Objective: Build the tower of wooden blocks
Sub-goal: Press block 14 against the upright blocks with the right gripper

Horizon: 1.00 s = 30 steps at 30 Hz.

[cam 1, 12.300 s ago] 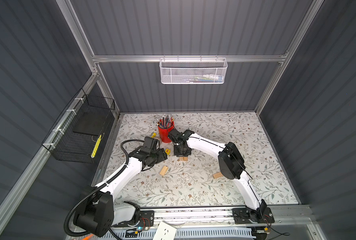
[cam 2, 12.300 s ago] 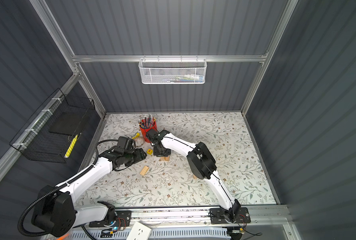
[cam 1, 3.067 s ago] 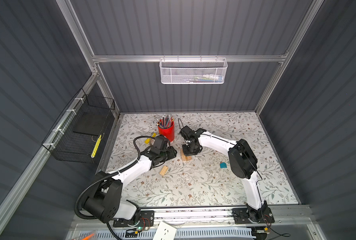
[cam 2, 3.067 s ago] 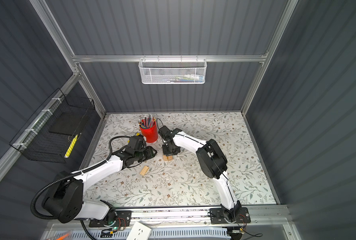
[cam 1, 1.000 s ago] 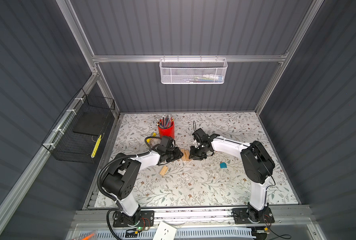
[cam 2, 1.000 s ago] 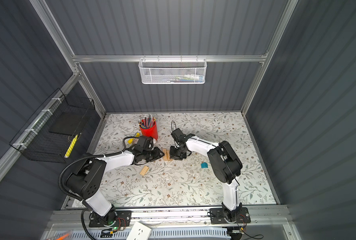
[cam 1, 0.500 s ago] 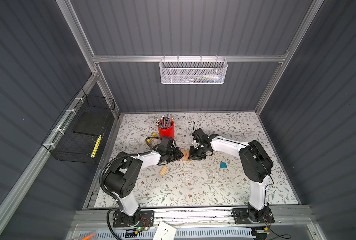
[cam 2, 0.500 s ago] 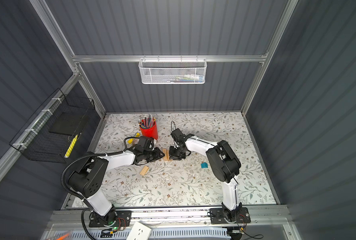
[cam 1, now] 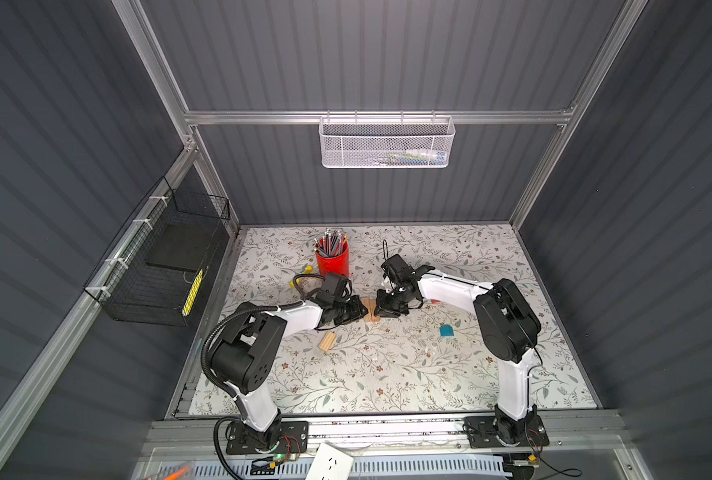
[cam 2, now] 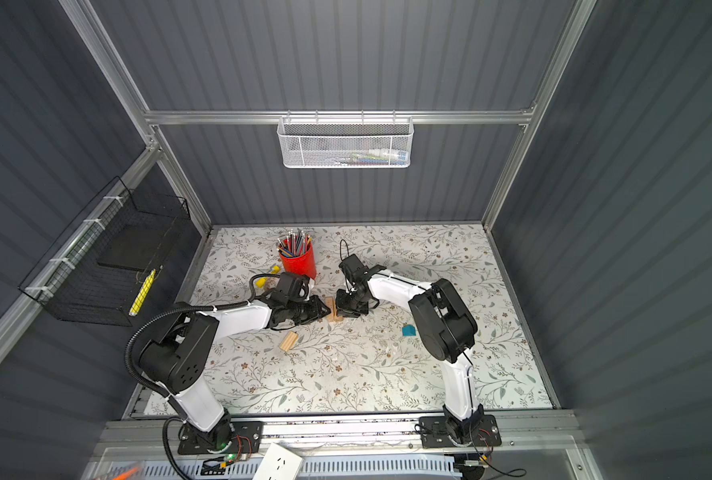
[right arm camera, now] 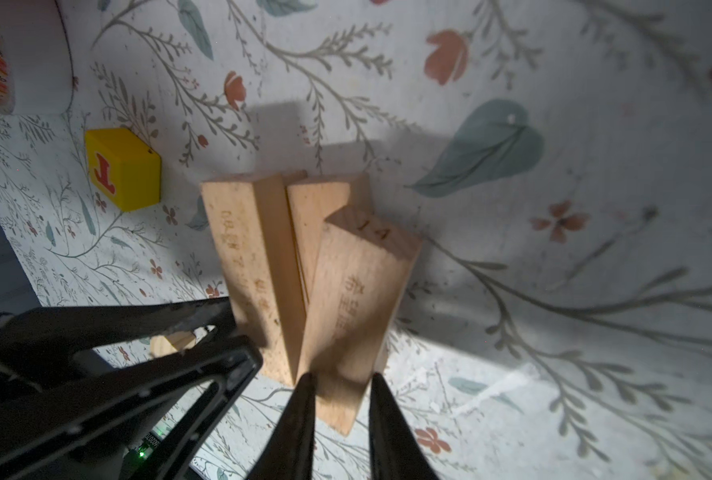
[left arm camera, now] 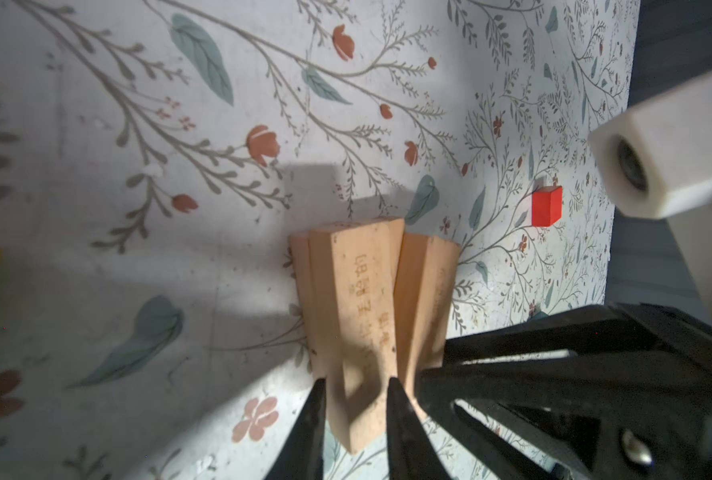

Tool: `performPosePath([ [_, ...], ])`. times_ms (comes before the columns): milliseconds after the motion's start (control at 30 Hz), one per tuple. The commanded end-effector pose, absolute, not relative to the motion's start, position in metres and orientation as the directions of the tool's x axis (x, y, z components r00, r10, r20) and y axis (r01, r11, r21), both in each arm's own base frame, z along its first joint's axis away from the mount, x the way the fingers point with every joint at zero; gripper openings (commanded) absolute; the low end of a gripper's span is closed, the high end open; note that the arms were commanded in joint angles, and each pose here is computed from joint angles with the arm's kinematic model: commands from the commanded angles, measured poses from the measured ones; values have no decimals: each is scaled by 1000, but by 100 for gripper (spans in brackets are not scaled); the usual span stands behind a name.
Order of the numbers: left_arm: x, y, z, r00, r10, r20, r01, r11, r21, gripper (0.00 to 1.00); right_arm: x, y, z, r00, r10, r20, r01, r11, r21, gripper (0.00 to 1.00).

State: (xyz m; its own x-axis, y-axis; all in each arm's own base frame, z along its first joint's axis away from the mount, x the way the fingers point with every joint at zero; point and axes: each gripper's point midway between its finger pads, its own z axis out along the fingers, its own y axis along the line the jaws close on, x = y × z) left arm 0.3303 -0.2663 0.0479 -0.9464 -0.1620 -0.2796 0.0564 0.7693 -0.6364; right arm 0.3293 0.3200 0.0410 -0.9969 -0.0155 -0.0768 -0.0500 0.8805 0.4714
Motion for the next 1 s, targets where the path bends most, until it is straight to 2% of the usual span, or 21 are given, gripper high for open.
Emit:
performPosePath([
  [0, 333, -268, 49, -950, -140, -278, 72, 768, -636, 26, 336, 314, 36, -995, -33, -93, -69, 906, 417, 25],
  [267, 335, -268, 52, -947, -140, -288, 80, 768, -636, 26, 340, 307, 43, -992, -43, -120, -88, 913, 397, 30],
  [967, 335, -269, 46, -953, -124, -277, 82, 773, -629, 25, 358, 311, 41, -993, -21, -112, -68, 901, 428, 28],
])
